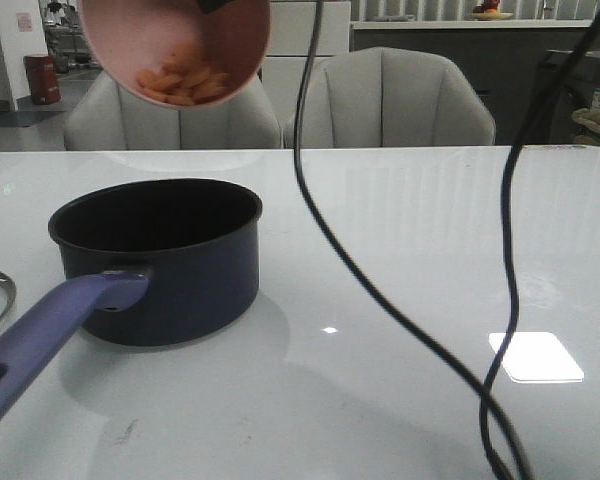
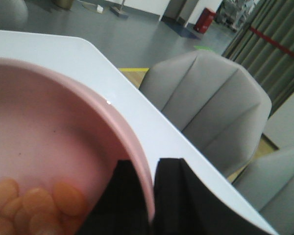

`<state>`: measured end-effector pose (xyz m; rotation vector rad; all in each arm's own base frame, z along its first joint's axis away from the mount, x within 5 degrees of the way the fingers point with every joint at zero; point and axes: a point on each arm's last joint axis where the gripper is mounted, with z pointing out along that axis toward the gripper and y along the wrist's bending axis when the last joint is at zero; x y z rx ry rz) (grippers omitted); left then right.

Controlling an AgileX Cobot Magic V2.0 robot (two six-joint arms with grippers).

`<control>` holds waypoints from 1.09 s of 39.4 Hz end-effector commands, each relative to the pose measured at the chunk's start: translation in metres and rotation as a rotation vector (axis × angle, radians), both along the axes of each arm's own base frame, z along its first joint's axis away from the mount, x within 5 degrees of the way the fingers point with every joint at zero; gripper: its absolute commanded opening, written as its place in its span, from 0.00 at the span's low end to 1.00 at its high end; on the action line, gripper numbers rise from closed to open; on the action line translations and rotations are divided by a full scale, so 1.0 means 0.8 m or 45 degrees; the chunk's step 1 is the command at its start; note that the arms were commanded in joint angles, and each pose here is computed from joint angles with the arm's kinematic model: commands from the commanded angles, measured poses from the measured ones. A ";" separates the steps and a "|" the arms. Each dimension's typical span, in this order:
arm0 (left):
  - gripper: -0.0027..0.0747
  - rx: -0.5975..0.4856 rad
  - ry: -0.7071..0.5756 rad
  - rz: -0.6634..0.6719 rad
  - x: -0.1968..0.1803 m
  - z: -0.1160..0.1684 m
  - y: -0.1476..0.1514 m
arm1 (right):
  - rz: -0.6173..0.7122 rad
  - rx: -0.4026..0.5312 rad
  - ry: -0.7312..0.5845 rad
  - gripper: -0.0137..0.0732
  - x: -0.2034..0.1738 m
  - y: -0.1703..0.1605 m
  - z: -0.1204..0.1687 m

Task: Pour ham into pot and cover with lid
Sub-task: 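Lift the bowl over the saucepan and tip the slices in, right gripper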

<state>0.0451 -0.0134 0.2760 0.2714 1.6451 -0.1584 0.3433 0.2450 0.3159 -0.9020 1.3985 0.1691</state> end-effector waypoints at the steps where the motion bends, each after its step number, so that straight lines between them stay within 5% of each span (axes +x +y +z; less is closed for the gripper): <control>1: 0.18 -0.041 -0.111 -0.011 -0.001 0.019 0.000 | 0.065 0.158 -0.303 0.32 -0.013 0.011 0.052; 14: 0.18 -0.040 -0.109 -0.011 -0.001 0.019 0.000 | -0.087 0.321 -0.765 0.32 -0.026 0.025 0.011; 24: 0.18 -0.038 -0.101 -0.011 -0.001 0.018 0.000 | -0.115 0.404 -0.912 0.32 -0.030 0.021 -0.003; 34: 0.18 -0.038 -0.099 -0.012 -0.001 0.018 0.000 | -0.134 0.434 -0.887 0.32 -0.030 0.020 -0.002; 43: 0.18 -0.038 -0.099 -0.012 -0.001 0.018 0.000 | -0.251 0.633 -0.394 0.32 -0.017 0.011 -0.010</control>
